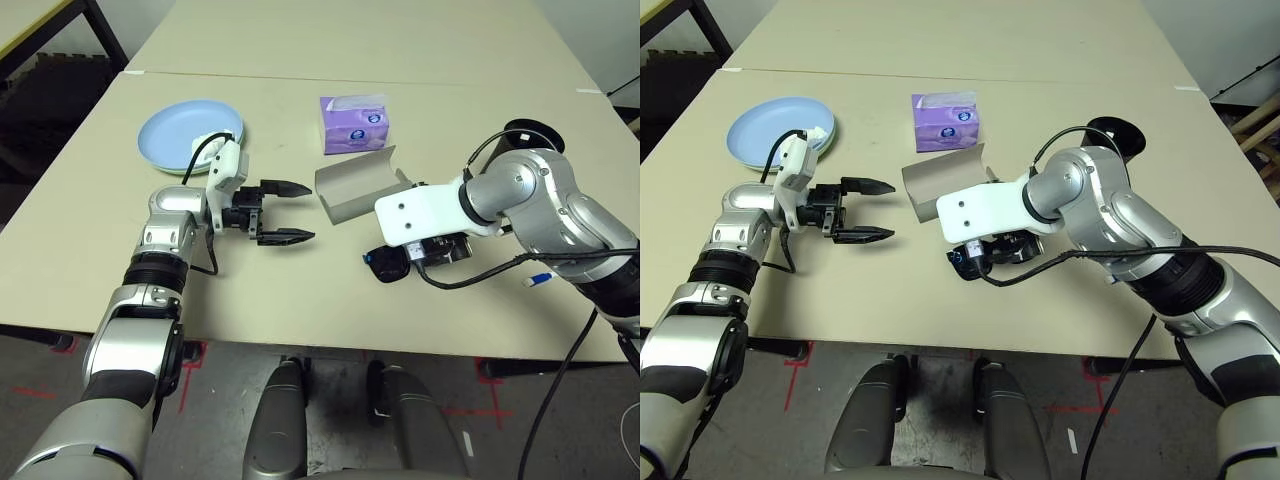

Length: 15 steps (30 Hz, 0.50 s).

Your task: Organize and tidy the items on the table.

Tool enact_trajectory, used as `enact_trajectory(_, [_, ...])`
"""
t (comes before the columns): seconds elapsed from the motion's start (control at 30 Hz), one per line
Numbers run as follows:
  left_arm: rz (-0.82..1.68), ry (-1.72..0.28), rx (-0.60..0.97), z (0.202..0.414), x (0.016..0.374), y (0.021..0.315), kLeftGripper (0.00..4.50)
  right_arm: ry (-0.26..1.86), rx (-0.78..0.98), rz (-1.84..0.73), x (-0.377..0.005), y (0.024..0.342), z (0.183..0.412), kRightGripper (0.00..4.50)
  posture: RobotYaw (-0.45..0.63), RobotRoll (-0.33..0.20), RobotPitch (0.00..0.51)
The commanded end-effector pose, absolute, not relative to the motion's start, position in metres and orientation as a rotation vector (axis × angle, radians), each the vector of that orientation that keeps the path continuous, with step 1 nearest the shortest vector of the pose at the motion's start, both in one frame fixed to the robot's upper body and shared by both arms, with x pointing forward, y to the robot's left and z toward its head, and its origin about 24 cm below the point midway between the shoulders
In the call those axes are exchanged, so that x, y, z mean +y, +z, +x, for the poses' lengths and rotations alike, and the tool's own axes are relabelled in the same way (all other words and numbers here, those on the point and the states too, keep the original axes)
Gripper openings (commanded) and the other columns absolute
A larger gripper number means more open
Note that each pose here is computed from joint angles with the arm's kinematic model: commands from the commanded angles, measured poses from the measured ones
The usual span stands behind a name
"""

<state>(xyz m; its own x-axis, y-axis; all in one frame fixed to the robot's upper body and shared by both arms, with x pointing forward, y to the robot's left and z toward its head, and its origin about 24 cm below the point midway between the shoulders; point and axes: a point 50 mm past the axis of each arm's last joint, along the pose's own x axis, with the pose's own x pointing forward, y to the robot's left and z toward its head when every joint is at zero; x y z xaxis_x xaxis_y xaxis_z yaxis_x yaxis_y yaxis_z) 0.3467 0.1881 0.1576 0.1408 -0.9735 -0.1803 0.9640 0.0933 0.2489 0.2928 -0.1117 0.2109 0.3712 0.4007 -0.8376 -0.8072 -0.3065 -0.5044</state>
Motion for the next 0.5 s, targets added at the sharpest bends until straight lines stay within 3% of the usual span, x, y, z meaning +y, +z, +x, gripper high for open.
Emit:
enact_trajectory(0.03, [0.367,-1.454,-0.035,0.3442,0.186,0.1558,4.47,1.269,0.409,-1.476,-0.1114,0.2135,0.2933,4.5,0.17,0.0,0.218])
enact_trajectory(0.5, [0.37,-1.445,-0.034,0.3431,0.1864,0.1544,4.47,1.262,0.449,-1.497,-0.1163,0.2075,0.2965,4.5,0.18,0.0,0.213])
